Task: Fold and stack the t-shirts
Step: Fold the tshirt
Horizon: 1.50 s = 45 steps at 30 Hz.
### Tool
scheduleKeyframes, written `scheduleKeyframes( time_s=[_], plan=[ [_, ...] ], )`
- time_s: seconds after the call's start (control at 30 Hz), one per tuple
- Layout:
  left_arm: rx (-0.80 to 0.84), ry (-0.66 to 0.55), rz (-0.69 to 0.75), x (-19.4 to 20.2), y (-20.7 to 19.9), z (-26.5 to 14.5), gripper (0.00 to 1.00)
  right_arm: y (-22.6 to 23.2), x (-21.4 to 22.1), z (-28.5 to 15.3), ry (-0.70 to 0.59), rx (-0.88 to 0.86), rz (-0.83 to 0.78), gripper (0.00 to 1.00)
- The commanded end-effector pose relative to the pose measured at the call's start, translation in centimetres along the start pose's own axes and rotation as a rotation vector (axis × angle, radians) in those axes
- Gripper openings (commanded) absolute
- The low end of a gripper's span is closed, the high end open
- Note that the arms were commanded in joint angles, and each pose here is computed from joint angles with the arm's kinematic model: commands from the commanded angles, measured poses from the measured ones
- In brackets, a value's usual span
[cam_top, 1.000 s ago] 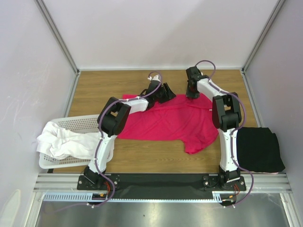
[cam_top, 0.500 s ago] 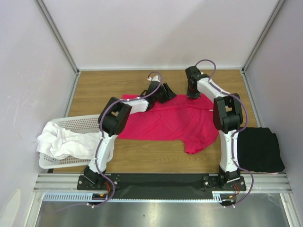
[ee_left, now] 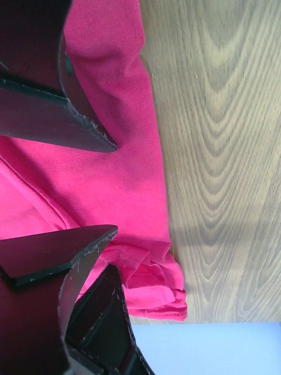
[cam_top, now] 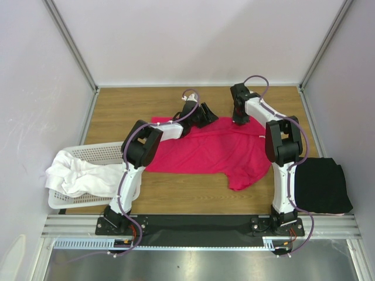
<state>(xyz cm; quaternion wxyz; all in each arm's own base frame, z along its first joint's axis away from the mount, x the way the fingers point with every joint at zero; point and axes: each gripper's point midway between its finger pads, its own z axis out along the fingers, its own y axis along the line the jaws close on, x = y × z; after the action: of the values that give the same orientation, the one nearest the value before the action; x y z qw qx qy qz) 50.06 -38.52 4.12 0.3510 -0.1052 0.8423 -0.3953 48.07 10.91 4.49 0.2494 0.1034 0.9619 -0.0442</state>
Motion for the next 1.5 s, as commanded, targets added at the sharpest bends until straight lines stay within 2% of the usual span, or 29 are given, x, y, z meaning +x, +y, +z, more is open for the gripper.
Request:
scheduleKeyframes(
  time_s=[0.0, 0.03, 0.07, 0.17, 0.43, 0.63, 0.83, 0.87, 0.93, 0.97, 1.0, 1.13, 1.47],
  plan=[
    [-0.03, 0.028, -0.017, 1.1, 1.8, 0.2, 0.59, 0.2, -2.0, -2.0, -0.068, -0.028, 0.024, 0.1],
    [-0.031, 0.029, -0.017, 1.2, 1.9, 0.2, 0.59, 0.5, -2.4, -2.1, -0.073, -0.048, 0.028, 0.13],
    [-0.029, 0.029, -0.016, 1.2, 1.8, 0.2, 0.59, 0.8, -2.5, -2.1, -0.078, -0.059, 0.032, 0.2],
    [-0.03, 0.028, -0.015, 1.1, 1.8, 0.3, 0.6, 1.2, -3.1, -1.8, -0.088, -0.078, 0.032, 0.3],
    [-0.033, 0.029, -0.015, 1.1, 1.9, 0.4, 0.61, 1.3, -4.1, -0.6, -0.098, -0.088, 0.053, 0.37],
    [-0.042, 0.028, -0.017, 1.0, 2.1, 0.3, 0.61, 1.3, -3.7, 0.8, -0.076, -0.07, 0.039, 0.37],
    [-0.041, 0.029, -0.018, 1.2, 2.1, 0.4, 0.61, 0.6, -3.7, 1.0, -0.08, -0.022, 0.013, 0.33],
    [-0.043, 0.029, -0.019, 1.1, 2.2, 0.4, 0.61, 0.5, -3.7, 0.9, -0.082, -0.018, 0.01, 0.24],
    [-0.043, 0.028, -0.02, 1.1, 2.2, 0.4, 0.61, 0.2, -4.1, 0.5, -0.093, -0.004, 0.015, 0.16],
    [-0.041, 0.029, -0.019, 1.2, 2.1, 0.4, 0.61, 0.1, -4.1, 0.3, -0.097, -0.003, 0.013, 0.05],
    [-0.043, 0.028, -0.022, 1.1, 2.2, 0.4, 0.61, 0.1, -4.2, 0.0, -0.1, -0.004, 0.015, 0.0],
    [-0.046, 0.027, -0.029, 1.1, 2.4, 0.5, 0.61, -0.2, -4.3, -2.1, -0.117, 0.0, 0.018, 0.0],
    [-0.032, 0.03, -0.037, 1.2, 2.4, 0.5, 0.61, -2.8, 1.9, -5.9, -0.027, 0.014, 0.048, 0.0]
  ],
)
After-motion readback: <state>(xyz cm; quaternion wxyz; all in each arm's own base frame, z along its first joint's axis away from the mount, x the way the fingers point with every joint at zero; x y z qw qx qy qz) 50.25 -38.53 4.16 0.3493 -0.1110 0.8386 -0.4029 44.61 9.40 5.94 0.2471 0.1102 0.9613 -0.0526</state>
